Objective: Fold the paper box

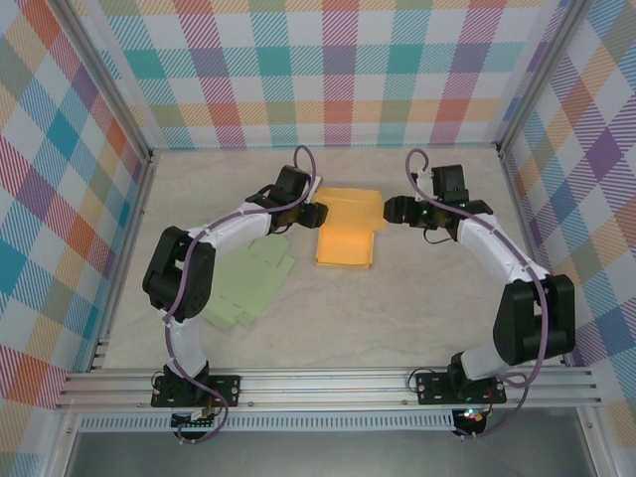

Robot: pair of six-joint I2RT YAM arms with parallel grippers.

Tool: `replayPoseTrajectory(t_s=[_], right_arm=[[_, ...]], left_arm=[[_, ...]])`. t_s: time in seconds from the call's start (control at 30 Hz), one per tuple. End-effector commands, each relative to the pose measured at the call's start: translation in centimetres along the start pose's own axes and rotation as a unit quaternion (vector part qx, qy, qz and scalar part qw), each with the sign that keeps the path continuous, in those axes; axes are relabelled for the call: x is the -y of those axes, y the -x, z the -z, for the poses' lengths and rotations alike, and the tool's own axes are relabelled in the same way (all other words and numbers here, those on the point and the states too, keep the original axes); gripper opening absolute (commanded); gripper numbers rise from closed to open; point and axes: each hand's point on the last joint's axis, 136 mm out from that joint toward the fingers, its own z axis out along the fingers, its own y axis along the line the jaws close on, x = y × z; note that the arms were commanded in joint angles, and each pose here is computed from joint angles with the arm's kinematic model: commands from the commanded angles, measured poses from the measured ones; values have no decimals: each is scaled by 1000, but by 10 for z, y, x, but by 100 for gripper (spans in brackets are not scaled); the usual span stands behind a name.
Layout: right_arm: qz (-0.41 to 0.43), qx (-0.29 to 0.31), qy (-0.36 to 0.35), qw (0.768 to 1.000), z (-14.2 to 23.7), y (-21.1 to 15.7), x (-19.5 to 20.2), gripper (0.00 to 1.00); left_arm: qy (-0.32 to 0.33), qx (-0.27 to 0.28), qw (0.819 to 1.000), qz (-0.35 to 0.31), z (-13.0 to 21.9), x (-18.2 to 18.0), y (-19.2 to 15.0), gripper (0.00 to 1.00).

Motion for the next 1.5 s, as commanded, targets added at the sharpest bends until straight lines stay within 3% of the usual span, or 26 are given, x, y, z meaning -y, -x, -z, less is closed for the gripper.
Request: replayPoseTrajectory(t_s=[0.0,0.33,0.53,0.73,1.17,1.3,1.47], right_arm=[[18,15,25,999,-4,17,-10,65],[15,-18,20,1000,-40,10,-15,59],[24,-24,16,999,-51,7,-18,47],[37,-24,7,999,-56,7,-19,46],[45,-20,3,999,-64,8,-17,28],[54,-16,-18,998,-62,8,-10,31],[91,7,-86,992,-48,14,11,40]], left_arm=[[-6,15,1000,-4,1,-2,13,59],[-10,4,1000,3,2,-1,5,41],[-17,2,1000,6,2,1,5,28],[-23,5,1000,5,1,4,7,26],[-41,9,999,9,1,11,11,20],[-44,15,999,-4,3,12,11,10],[-50,12,998,-22,4,14,9,10]])
